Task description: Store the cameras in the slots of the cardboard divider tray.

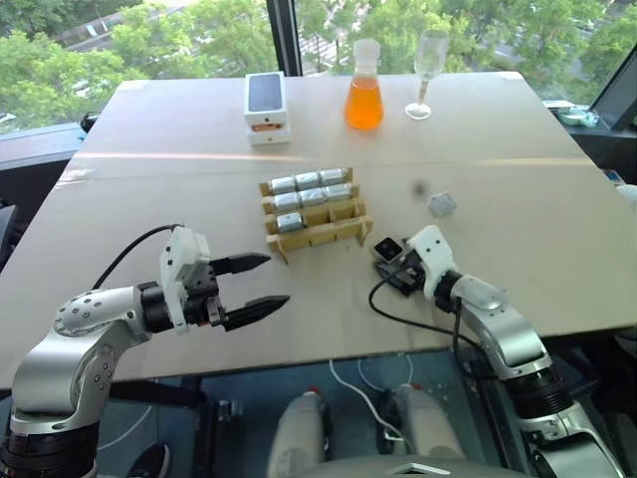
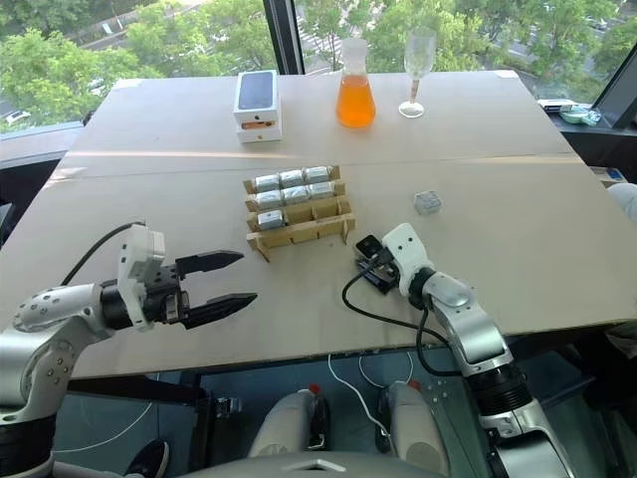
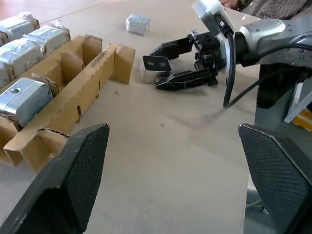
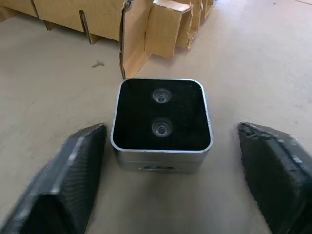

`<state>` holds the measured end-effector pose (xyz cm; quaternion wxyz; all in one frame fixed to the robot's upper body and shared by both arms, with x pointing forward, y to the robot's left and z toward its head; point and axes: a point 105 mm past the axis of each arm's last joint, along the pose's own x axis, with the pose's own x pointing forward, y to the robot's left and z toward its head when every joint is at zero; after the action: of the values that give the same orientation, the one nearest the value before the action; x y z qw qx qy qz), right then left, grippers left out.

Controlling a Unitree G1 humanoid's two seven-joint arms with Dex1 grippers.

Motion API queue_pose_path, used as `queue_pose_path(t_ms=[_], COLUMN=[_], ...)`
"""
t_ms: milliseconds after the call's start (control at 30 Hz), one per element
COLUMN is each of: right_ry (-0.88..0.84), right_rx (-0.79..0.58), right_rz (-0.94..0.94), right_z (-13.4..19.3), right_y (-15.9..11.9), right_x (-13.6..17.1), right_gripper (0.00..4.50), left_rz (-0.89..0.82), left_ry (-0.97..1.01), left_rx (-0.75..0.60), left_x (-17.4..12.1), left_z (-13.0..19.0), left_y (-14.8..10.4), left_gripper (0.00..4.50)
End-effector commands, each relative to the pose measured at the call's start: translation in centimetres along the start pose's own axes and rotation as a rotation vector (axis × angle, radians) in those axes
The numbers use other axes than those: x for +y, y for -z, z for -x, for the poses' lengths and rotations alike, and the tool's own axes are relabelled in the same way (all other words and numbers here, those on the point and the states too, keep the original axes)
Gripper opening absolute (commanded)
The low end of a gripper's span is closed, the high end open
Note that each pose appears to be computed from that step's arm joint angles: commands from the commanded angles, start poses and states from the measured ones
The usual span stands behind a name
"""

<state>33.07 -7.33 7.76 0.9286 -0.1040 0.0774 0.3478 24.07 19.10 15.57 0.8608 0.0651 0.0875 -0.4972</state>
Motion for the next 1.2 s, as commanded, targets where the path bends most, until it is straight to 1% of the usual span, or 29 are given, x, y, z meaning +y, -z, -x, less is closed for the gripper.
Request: queue_pose_path(t_ms=[33, 67, 100, 200, 267, 300, 367, 433, 533, 667, 800, 900, 1067, 1200], right_ry=[-0.009, -0.01, -0.012, -0.021, -0.05, -0.076, -0.158, -0.203, -0.275, -0.343, -0.353, -0.386, -0.409, -0.414], right_rx=[-0.047, -0.05, -0.052, -0.067, -0.119, -0.159, -0.237, -0.292, -0.395, -0.458, -0.52, -0.538, -0.558, -0.573], right_rz=[0.034, 0.037, 0.043, 0.081, 0.184, 0.295, 0.575, 0.762, 1.02, 1.246, 1.508, 1.574, 1.615, 1.621], right_z=[0.2, 0.2, 0.2, 0.4, 0.6, 0.8, 1.3, 1.5, 1.3, 0.6, -0.4, -0.9, -1.4, -1.6], right_y=[-1.2, -1.2, -1.3, -1.7, -2.9, -3.8, -5.6, -6.9, -8.8, -9.3, -9.9, -9.4, -9.0, -9.0], right_x=[-0.1, -0.1, -0.1, 0.0, 0.4, 0.7, 1.8, 2.3, 3.6, 4.9, 5.4, 5.8, 6.0, 6.3], right_gripper=[2.65, 2.02, 1.88, 1.88, 1.88, 1.88, 1.88, 1.88, 1.88, 1.88, 1.88, 1.88, 1.88, 1.88], left_rz=[-0.076, -0.076, -0.076, -0.084, -0.084, -0.081, -0.037, -0.017, 0.026, 0.03, 0.001, -0.029, -0.075, -0.124], left_ry=[0.0, 0.005, 0.011, 0.03, 0.03, 0.015, 0.015, 0.047, 0.16, 0.221, 0.287, 0.331, 0.397, 0.409], left_rx=[-0.025, -0.029, -0.028, 0.008, 0.023, 0.024, -0.005, -0.018, -0.047, -0.027, 0.019, 0.068, 0.154, 0.201], left_x=[-0.3, -0.3, -0.3, -0.2, 0.2, 0.7, 1.4, 1.7, 1.5, 2.4, 3.4, 3.9, 4.4, 4.9], left_z=[0.0, -0.1, -0.2, -0.5, -0.9, -1.4, -2.6, -3.6, -5.5, -7.3, -8.1, -7.6, -6.9, -7.2], left_y=[-1.2, -1.3, -1.3, -0.7, -0.5, -0.5, -1.1, -1.5, -2.6, -3.1, -4.0, -4.1, -4.0, -4.3], left_gripper=[4.5, 4.5, 4.5, 4.5, 4.5, 4.5, 4.5, 4.5, 4.5, 4.5, 4.5, 4.5, 4.5, 4.5])
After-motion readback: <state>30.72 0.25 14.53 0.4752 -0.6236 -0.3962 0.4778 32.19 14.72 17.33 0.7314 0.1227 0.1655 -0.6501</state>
